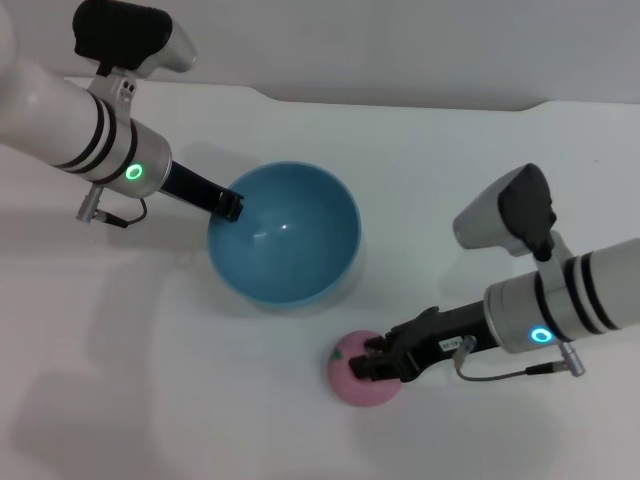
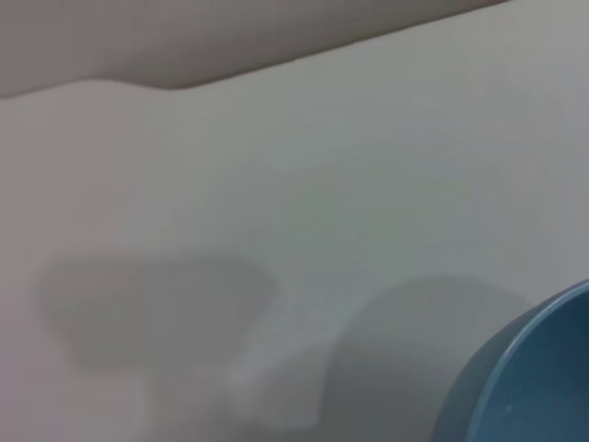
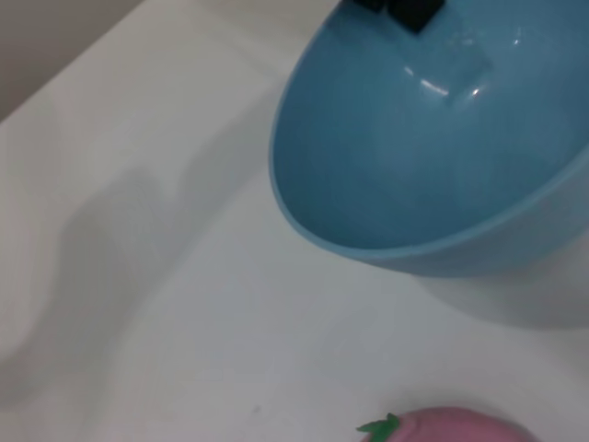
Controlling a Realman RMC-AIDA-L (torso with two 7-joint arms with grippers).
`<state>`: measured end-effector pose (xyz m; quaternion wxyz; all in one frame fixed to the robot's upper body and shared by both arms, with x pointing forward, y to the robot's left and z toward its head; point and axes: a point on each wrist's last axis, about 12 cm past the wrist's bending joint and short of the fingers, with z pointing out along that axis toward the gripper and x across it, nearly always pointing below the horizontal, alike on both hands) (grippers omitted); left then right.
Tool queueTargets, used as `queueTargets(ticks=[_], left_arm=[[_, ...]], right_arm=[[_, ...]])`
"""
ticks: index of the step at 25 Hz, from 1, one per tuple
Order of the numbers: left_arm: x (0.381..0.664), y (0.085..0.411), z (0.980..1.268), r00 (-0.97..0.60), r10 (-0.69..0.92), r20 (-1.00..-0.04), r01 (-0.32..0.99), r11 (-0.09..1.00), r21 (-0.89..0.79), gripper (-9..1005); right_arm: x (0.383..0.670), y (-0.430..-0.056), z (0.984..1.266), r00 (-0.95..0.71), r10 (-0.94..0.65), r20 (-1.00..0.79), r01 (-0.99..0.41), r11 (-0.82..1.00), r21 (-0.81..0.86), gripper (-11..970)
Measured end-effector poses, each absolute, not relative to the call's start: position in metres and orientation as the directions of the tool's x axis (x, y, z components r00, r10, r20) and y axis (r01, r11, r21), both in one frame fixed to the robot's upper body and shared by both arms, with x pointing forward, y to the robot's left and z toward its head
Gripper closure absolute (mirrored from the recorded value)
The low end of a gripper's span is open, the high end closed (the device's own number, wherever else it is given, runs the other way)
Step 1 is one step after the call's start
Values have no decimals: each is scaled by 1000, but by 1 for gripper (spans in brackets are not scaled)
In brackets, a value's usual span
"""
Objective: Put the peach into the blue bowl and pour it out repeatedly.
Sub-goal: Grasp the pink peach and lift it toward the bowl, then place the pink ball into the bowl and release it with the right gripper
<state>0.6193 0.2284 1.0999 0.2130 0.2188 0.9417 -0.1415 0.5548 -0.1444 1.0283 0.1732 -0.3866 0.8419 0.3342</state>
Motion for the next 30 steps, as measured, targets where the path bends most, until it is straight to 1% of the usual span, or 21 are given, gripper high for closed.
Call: queueTargets(ticks=[4,9,15,17,18,20,25,30], left_arm=[[621,227,1103,-806,355,-473,478,862,-168,997],[622,227,1105,-804,354,-478,479,861,-167,997],[622,226,1105,-801,358,-479,483,860,-165,998],[623,225,1107,-799,362,-481,487,858,-163,998],[623,224,1107,-798,363,-481,488,857,-163,998],[624,223,1108,-796,366,-482,492,856,-162,998],[624,221,1109,-794,373,-479,499,851,-163,997],[621,207,1108,-787,420,-452,538,825,-172,997]], right_arm=[[556,-139,1027,-640,-528,-558,-766,492,413,721],[558,-140,1028,-652,-506,-565,-755,503,420,729],[559,-151,1035,-679,-404,-613,-722,517,459,739],[559,-159,1038,-693,-352,-629,-702,527,479,809],[559,-171,1040,-704,-291,-648,-683,526,507,845],[557,-178,1041,-705,-264,-658,-679,520,518,915],[546,-213,1051,-682,-120,-722,-681,465,566,923],[533,-247,1088,-566,30,-824,-773,329,543,920]])
